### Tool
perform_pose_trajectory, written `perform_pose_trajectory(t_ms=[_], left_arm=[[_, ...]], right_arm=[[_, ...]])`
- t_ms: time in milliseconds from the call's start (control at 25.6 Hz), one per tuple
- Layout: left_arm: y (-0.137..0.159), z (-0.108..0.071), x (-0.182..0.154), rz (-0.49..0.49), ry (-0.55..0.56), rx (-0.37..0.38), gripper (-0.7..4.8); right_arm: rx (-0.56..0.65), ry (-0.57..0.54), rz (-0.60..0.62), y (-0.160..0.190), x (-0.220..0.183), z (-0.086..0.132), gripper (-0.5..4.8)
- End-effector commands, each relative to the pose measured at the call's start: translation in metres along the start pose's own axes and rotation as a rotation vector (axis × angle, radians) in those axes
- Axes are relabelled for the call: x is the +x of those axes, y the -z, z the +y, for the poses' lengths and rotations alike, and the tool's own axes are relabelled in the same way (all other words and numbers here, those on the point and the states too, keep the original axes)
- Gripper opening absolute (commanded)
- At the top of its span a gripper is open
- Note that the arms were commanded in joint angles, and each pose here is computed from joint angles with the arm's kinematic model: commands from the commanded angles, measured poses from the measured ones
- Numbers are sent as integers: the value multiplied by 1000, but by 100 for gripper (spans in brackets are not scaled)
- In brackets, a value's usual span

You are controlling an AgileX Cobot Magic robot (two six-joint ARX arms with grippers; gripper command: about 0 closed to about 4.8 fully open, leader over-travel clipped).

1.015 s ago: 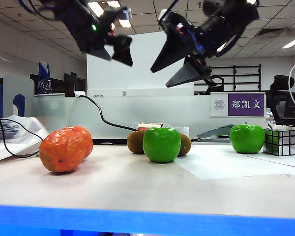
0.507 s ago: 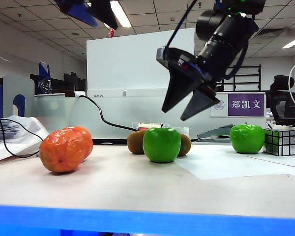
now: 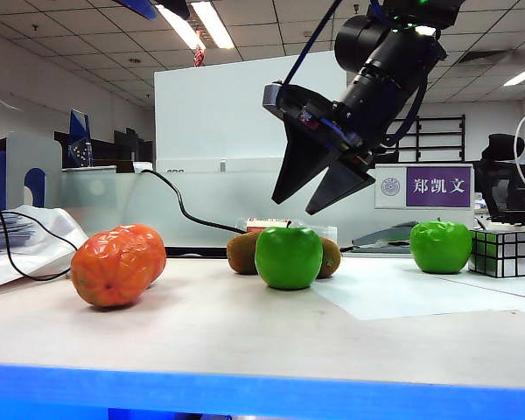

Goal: Put the same fruits together.

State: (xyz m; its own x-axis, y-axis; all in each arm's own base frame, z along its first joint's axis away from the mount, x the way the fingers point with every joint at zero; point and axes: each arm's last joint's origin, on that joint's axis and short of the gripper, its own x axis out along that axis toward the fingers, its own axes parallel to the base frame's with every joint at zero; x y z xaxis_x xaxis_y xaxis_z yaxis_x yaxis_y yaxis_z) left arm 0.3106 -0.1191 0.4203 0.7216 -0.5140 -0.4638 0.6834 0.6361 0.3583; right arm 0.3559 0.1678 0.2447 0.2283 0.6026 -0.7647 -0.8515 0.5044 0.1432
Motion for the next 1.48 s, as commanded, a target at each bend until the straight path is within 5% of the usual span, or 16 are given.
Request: perform_pose_trajectory(t_ms=[39,546,1483], left_arm=[[-1,-2,-7,6,14,-6,479],[-3,-8,-32,16,18,-4,479],[-17,-27,-121,-116,-12,44,479]], right_arm=[[-13,28,-11,-3,-2,0,479],[-13,40,-4,1,11,-7,479],[-21,18,18,6,52,-11,479]])
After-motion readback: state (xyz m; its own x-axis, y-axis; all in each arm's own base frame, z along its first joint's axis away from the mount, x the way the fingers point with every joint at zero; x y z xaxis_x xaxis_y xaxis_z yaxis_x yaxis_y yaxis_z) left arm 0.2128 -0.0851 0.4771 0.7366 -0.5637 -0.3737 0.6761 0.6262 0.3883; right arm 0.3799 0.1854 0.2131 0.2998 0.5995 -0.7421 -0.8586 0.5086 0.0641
